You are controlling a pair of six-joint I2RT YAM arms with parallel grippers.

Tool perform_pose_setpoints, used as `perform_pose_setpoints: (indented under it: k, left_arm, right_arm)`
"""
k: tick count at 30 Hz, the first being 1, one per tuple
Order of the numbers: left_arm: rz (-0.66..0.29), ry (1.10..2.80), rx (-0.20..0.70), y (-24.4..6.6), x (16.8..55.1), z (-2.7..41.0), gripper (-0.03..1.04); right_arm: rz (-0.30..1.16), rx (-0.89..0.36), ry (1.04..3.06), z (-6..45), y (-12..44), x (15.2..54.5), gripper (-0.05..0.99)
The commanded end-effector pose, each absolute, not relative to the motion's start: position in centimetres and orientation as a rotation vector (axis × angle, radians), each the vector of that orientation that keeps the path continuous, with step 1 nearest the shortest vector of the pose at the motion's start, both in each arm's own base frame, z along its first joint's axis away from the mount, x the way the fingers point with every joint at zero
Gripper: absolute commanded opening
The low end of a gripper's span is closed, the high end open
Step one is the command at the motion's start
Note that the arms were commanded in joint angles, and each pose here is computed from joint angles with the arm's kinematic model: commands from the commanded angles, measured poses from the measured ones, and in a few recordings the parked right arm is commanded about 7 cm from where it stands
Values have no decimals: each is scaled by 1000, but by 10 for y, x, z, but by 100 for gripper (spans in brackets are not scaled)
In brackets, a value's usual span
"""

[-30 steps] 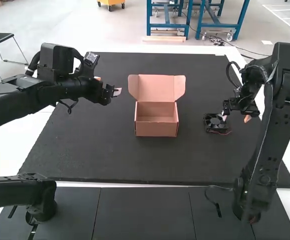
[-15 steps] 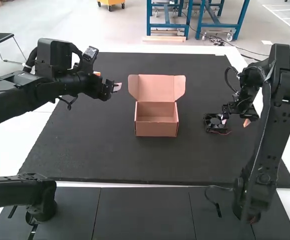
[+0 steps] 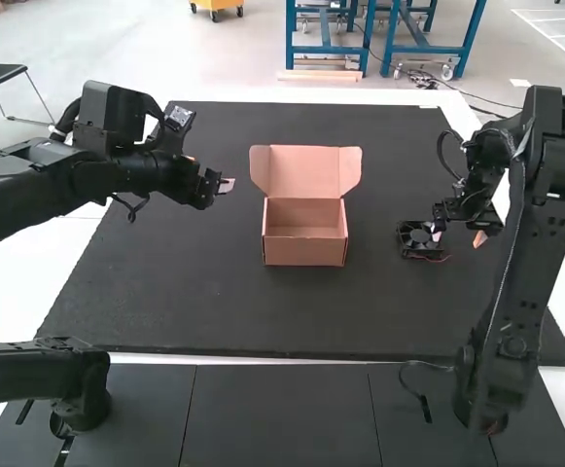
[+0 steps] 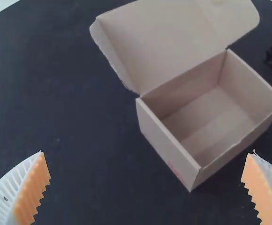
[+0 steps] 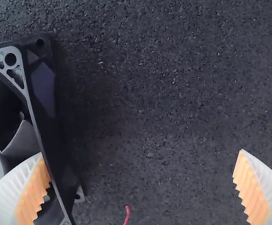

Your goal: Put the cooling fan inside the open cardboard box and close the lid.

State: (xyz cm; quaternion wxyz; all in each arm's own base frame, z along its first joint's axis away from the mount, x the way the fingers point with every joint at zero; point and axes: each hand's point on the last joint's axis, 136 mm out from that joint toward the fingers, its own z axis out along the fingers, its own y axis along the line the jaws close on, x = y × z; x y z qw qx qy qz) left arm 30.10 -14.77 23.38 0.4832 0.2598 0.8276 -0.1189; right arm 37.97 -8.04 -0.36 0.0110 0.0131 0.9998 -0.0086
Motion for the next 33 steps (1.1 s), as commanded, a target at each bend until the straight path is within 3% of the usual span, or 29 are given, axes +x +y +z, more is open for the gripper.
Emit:
perform_pose_setpoints:
  k: [1, 12, 20, 28, 33]
  left_arm:
    - [-268, 1993, 636, -145, 304, 245, 97]
    - [-254, 2049, 674, -142, 296, 234, 97]
    - [-252, 2034, 676, -142, 297, 239, 97]
    - [-253, 2031, 673, -142, 297, 241, 97]
    - [-252, 2028, 674, -142, 297, 241, 97]
  right_arm:
    - [5, 29, 3142, -11, -74, 381, 84]
    - [61, 47, 3182, -9, -69, 379, 79]
    - [168, 100, 3181, -10, -57, 378, 55]
    - [212, 95, 3185, -9, -52, 376, 38]
    - [267, 75, 3180, -9, -45, 376, 9]
